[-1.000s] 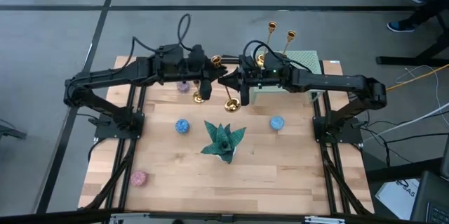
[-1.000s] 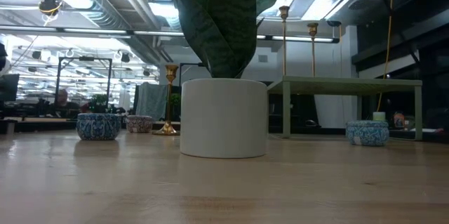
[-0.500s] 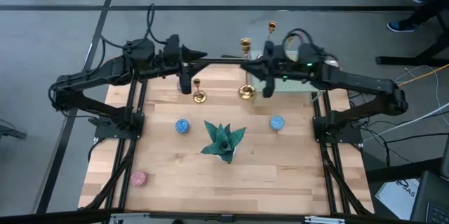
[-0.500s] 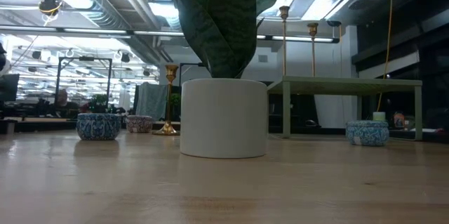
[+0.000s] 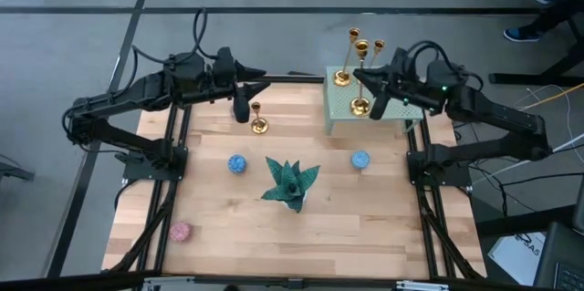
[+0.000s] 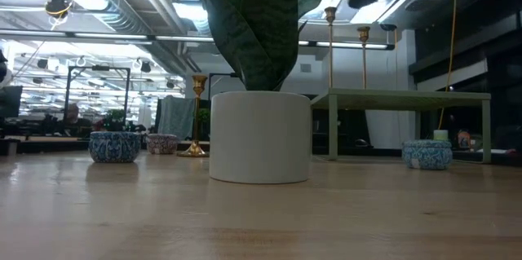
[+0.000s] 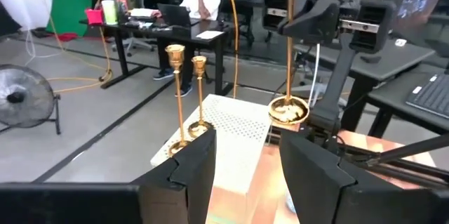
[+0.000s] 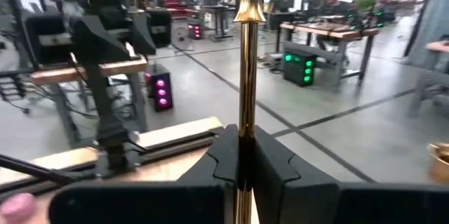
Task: Stock candles and holders on shelf
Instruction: Align the gold candle holder with the other gold candle holders on the shelf
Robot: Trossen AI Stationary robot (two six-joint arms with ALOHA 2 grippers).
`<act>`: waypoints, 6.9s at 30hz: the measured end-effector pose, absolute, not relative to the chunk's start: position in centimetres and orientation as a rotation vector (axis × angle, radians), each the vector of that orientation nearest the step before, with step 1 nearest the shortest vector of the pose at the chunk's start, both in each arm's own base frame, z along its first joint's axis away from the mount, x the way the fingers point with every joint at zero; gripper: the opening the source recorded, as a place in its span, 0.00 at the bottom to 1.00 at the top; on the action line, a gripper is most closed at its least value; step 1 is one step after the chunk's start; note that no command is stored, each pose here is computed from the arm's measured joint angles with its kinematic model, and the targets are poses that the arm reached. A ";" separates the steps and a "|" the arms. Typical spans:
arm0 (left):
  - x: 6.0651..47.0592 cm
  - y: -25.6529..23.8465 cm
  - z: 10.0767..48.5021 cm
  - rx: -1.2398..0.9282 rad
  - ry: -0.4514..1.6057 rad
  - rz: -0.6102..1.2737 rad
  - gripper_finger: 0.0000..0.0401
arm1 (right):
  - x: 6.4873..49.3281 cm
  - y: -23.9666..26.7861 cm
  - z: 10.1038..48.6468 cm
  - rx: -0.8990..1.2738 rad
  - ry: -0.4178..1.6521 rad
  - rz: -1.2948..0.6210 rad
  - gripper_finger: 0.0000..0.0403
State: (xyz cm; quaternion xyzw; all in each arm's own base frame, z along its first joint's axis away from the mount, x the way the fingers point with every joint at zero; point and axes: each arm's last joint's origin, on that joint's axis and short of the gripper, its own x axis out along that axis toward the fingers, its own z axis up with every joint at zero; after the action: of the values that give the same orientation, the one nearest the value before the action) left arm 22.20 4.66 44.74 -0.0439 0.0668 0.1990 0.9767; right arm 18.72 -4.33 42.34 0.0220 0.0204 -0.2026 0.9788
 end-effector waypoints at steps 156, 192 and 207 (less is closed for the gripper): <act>24.3 4.9 39.5 -0.145 0.552 0.359 0.36 | 14.3 -4.1 30.0 0.440 -0.267 -0.008 0.56; 22.9 8.7 22.8 -0.266 0.976 0.615 0.40 | 15.9 -4.6 28.2 0.400 -0.125 -0.048 0.56; 22.7 10.1 19.2 -0.197 0.752 0.628 0.52 | 15.9 -4.7 28.2 0.386 -0.126 -0.050 0.56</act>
State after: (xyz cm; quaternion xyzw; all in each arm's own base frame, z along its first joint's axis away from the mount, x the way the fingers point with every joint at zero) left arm 22.67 10.12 19.16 -0.0944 0.3607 0.3010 0.8777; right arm 15.90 -4.66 28.23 0.1916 -0.0625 -0.0246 0.9792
